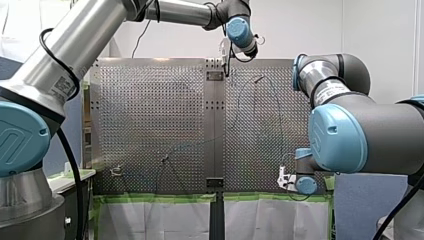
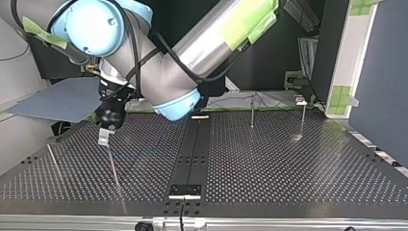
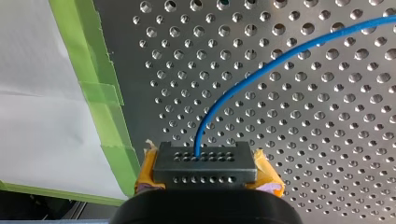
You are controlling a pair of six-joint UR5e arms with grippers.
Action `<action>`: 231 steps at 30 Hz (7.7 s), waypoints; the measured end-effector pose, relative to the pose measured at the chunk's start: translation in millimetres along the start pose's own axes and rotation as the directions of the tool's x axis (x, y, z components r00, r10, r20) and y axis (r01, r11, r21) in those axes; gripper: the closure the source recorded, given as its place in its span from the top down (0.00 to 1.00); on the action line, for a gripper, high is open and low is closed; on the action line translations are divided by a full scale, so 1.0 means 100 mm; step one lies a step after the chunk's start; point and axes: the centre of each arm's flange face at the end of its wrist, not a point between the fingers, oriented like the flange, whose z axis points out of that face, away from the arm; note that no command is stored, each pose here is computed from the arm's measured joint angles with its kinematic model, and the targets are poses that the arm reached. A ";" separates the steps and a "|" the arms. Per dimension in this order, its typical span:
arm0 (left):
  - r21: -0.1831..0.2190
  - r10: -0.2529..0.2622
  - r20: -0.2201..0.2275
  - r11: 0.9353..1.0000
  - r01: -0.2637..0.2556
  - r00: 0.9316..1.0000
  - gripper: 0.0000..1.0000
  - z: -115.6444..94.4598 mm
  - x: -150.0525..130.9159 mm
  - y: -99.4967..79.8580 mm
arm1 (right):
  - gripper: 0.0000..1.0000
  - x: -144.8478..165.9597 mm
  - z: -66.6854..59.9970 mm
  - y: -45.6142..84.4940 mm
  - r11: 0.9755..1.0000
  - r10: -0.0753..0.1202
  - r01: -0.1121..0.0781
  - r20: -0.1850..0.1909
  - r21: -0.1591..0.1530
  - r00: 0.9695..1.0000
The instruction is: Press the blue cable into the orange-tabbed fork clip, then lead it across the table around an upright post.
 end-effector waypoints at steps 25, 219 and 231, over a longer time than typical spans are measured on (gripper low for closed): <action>0.085 -0.307 0.208 0.952 0.295 0.929 1.00 -0.61 -0.79 0.29 | 0.00 0.00 0.00 0.00 1.000 -0.007 0.007 0.000 0.000 1.000; -0.175 -0.224 -0.139 0.964 0.198 0.965 1.00 -2.88 2.72 2.46 | 0.00 0.02 0.02 0.06 0.999 -0.041 0.041 0.009 -0.015 0.999; -0.175 -0.224 -0.139 0.964 0.198 0.965 1.00 -2.88 2.72 2.46 | 0.00 0.02 0.02 0.06 0.999 -0.041 0.041 0.009 -0.015 0.999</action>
